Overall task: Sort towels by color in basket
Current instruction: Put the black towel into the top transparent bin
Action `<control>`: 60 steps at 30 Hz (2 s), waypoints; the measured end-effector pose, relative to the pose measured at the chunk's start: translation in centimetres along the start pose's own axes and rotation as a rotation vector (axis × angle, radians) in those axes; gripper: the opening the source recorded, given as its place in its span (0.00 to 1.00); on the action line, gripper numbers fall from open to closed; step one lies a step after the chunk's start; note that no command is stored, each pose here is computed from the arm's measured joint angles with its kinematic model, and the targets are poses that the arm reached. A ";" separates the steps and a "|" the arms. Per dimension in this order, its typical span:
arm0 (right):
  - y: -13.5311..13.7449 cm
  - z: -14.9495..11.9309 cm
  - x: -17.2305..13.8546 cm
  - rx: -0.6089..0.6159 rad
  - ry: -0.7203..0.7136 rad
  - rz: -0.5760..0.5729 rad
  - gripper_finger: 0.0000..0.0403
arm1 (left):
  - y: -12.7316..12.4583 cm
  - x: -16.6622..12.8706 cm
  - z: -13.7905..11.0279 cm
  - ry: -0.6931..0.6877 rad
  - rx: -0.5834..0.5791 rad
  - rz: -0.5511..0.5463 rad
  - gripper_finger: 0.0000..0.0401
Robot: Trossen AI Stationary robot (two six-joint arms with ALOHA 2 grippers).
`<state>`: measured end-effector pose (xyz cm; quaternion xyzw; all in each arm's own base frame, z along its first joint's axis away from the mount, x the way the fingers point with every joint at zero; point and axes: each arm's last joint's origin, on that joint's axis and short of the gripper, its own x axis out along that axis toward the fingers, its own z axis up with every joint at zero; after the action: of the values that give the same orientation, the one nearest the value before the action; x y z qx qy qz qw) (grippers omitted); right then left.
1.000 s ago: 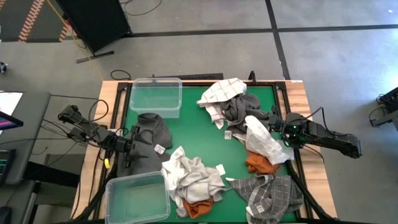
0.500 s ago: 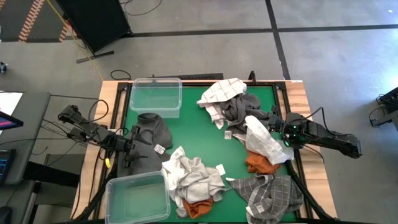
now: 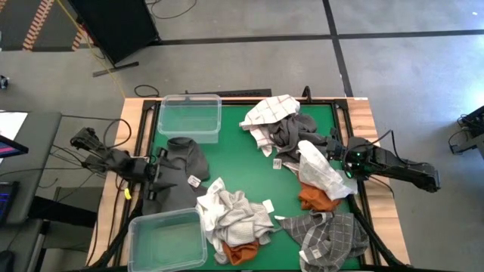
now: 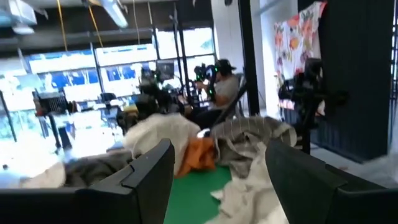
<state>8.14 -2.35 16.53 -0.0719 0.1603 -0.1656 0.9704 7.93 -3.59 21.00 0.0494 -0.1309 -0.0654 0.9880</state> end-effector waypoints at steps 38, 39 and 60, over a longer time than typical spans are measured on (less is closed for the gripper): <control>0.0 0.0 0.0 0.000 0.000 0.000 0.54 | -1.6 8.6 2.9 1.481 0.040 0.058 0.60; 0.0 0.0 0.0 0.000 0.000 0.000 0.54 | -1.7 8.8 2.4 1.520 0.050 0.062 0.60; 0.0 0.0 0.0 0.000 0.000 0.000 0.54 | -0.1 9.4 -3.6 1.649 0.060 0.054 0.60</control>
<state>8.14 -2.35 16.53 -0.0719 0.1604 -0.1657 0.9704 17.83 -4.72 19.93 0.1048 0.6336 0.0193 0.7663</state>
